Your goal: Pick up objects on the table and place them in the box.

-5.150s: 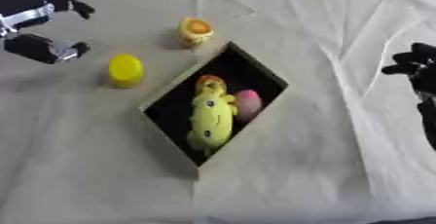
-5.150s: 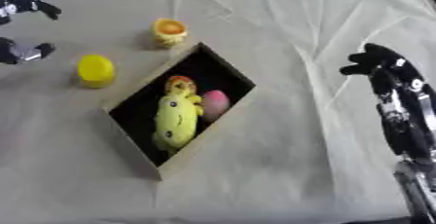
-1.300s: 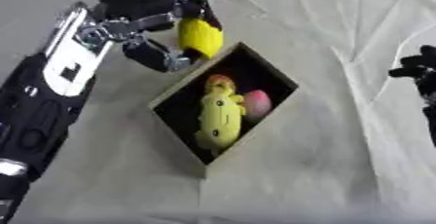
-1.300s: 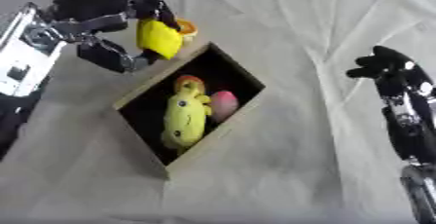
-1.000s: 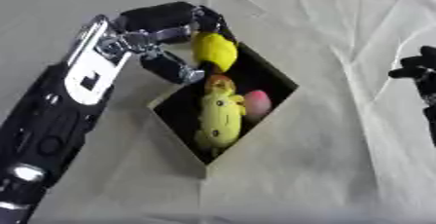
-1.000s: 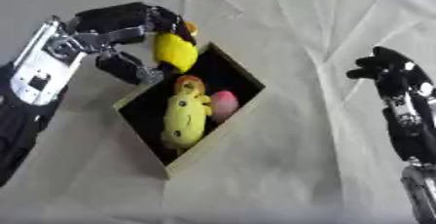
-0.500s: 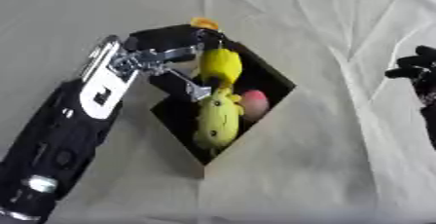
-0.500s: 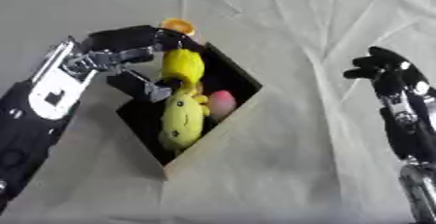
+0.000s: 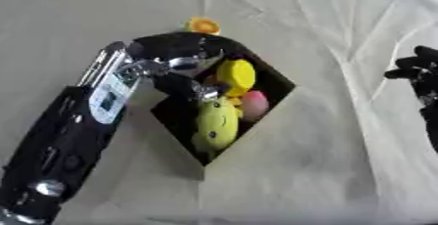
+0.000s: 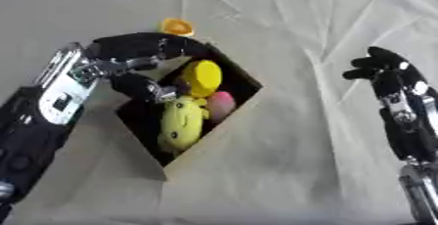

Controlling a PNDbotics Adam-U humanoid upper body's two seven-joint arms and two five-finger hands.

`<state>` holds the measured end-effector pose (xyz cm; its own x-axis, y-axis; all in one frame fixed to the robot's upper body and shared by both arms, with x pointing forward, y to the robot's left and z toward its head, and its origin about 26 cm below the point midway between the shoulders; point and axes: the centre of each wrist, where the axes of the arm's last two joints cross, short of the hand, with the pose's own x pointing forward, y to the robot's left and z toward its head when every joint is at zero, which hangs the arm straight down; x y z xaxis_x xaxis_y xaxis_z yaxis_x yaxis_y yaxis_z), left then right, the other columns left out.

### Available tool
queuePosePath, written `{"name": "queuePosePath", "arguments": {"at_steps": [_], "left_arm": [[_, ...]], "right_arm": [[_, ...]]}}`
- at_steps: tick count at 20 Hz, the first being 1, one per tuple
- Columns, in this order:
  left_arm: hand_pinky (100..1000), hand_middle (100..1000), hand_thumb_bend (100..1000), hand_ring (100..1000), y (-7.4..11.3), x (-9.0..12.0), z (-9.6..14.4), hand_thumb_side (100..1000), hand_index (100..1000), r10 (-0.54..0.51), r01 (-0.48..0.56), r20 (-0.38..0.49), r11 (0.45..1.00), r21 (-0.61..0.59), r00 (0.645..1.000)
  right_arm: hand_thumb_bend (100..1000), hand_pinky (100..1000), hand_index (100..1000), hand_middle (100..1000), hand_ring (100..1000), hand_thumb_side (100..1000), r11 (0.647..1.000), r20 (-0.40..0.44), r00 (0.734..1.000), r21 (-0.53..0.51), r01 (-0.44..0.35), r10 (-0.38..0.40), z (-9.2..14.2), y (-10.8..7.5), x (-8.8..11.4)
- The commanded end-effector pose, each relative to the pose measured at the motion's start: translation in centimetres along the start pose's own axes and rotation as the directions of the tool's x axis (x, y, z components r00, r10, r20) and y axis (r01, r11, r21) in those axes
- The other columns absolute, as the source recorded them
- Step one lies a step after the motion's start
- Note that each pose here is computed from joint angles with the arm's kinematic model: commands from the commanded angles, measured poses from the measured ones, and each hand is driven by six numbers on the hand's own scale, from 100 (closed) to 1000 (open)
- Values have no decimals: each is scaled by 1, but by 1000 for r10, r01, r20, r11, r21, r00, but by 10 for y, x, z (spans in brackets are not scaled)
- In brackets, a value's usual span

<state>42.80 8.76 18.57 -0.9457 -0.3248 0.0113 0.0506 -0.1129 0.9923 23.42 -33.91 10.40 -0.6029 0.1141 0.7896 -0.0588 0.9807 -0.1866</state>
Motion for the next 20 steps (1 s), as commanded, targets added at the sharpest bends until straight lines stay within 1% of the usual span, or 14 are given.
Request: {"name": "queuePosePath", "arguments": {"at_steps": [1,6,9,10,11,13,15,17,20], "left_arm": [[1000,1000,227,1000,5,-2,0,959,1000,-63,67,62,996,-63,996],[1000,1000,184,1000,3,-3,1,929,1000,-66,70,68,996,-57,995],[1000,999,168,1000,8,-4,4,832,1000,-73,75,69,997,-27,995],[1000,980,158,1000,13,-5,8,817,1000,-77,77,61,997,-2,995],[1000,955,162,1000,18,-6,13,774,1000,-80,79,50,997,27,996],[1000,940,174,1000,35,-13,29,692,1000,-97,96,7,991,98,995],[1000,941,175,1000,52,-21,46,641,1000,-95,101,-45,982,162,994],[1000,934,137,1000,68,-35,69,644,1000,-69,95,-124,972,217,990],[1000,931,130,1000,82,-58,96,666,1000,-6,64,-237,969,238,972]], "right_arm": [[100,1000,859,707,697,644,1000,10,1000,8,-14,14,-3,-2,5],[100,1000,859,707,697,641,1000,12,1000,6,-15,15,-3,-2,5],[100,1000,859,707,697,639,1000,14,1000,6,-16,16,-2,-2,5],[100,1000,859,707,697,638,1000,16,1000,6,-17,17,-2,-3,5],[100,1000,859,706,697,638,1000,17,1000,6,-17,17,-2,-3,5],[100,1000,858,707,697,635,1000,19,1000,5,-18,18,-2,-3,5],[100,1000,858,707,697,634,1000,24,1000,4,-19,19,-2,-4,5],[100,1000,858,707,697,632,1000,31,999,3,-19,19,-2,-4,5],[100,1000,858,707,697,631,1000,45,999,3,-21,20,-3,-5,6]]}}
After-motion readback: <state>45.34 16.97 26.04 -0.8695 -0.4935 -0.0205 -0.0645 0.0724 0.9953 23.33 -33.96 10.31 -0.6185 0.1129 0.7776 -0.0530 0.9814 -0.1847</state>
